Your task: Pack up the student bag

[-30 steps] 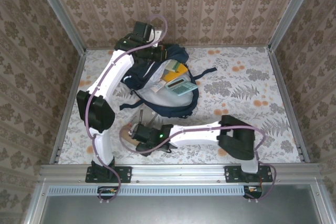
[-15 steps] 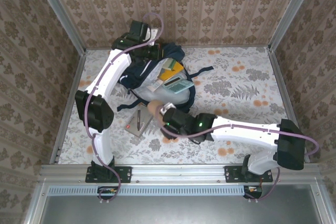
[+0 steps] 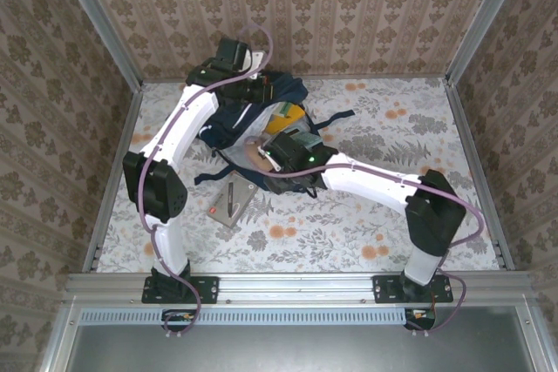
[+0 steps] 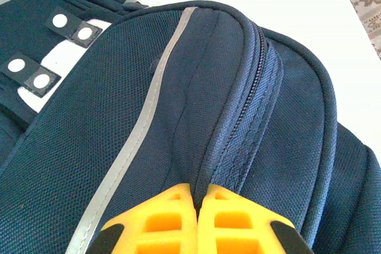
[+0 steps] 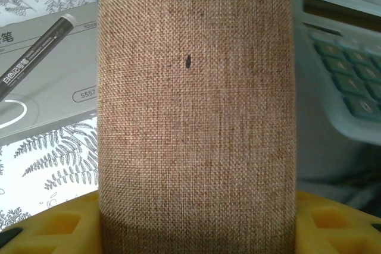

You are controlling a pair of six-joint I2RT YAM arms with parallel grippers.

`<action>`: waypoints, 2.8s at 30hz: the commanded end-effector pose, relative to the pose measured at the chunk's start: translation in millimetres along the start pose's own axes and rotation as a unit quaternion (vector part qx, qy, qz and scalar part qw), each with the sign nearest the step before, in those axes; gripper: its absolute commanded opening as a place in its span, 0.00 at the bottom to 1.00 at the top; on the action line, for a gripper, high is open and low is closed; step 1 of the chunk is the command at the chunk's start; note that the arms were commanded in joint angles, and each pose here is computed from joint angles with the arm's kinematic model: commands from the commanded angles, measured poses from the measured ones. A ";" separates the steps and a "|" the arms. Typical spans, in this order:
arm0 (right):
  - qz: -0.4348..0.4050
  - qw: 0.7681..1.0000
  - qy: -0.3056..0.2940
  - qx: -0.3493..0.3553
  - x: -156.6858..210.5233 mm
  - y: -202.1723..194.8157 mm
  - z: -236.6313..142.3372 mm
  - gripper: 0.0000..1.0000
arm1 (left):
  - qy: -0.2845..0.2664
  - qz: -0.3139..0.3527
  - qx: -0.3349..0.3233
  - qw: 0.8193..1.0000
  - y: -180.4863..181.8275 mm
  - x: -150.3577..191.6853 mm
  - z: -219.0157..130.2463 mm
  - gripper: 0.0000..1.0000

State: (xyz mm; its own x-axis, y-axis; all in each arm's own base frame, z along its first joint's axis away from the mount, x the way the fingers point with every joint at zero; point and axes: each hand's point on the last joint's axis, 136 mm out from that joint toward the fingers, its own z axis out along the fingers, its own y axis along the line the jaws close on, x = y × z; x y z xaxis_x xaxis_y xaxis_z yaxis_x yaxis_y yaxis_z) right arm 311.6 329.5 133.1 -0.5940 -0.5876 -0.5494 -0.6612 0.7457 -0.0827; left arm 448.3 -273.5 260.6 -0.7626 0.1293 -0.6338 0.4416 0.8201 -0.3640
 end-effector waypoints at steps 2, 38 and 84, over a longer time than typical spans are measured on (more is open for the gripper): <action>-0.069 0.995 0.029 -0.062 -9.3 20.5 7.0 0.49 | -0.064 0.004 0.033 0.997 -25.1 -30.6 -40.1 0.00; -0.025 1.000 -0.011 0.005 -49.4 -34.3 21.1 0.82 | -0.048 0.016 0.052 0.997 -47.5 -19.1 -27.4 0.00; 0.023 0.998 -0.062 -0.010 -25.7 135.2 35.5 0.81 | -0.059 -0.003 0.019 0.998 -2.4 -33.3 -34.7 0.00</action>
State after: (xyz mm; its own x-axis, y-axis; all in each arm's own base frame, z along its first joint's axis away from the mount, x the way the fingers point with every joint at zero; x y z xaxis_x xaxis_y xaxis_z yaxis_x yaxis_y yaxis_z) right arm 248.7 440.1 118.0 -0.5512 -0.5380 -0.6378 -0.6950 0.7190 -0.0059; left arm 449.5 -268.6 262.2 -0.7666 0.1049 -0.6335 0.4311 0.8152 -0.3868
